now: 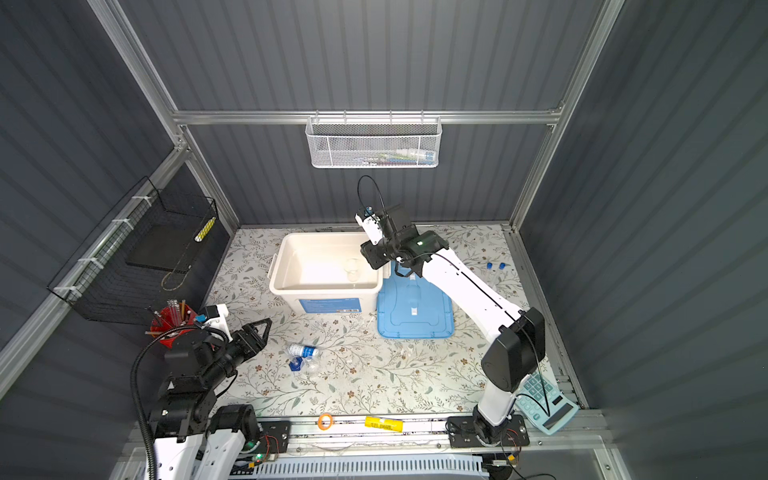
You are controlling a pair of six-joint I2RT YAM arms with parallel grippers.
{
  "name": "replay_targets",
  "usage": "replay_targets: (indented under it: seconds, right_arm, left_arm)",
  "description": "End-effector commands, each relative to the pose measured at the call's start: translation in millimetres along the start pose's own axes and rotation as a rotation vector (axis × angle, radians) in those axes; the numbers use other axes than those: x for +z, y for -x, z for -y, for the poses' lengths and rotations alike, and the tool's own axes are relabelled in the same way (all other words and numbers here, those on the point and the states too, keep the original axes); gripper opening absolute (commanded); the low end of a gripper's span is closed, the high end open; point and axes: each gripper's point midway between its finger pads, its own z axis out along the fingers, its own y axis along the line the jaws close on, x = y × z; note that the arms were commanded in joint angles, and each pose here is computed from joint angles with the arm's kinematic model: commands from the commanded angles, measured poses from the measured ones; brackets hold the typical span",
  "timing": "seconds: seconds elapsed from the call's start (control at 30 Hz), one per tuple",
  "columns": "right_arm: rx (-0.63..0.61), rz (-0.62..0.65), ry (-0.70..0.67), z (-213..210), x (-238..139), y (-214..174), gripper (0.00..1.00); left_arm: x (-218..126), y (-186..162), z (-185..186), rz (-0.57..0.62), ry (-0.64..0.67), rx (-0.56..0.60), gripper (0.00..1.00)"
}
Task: Organize the chemistry lab equipment
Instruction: 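Swing the left gripper down toward the blue-based glass graduated cylinder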
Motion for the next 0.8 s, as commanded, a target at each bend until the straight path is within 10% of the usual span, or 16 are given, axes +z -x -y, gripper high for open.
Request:
replay_targets:
  seconds: [0.0,0.23,0.77]
  right_arm:
    - [0.009,-0.008,0.005,1,6,-3,0.46]
    - [0.017,-0.012,-0.010,4,6,-5,0.46]
    - [0.029,-0.021,0.002,1,7,-13,0.46]
  left_arm:
    - [5,-2,4,-0.004,-0.040,-0.028,0.62]
    - [13,-16,22,-0.124,-0.143,-0.035,0.63]
    - [-19,41,87,-0.339,-0.151,0.407,0.62]
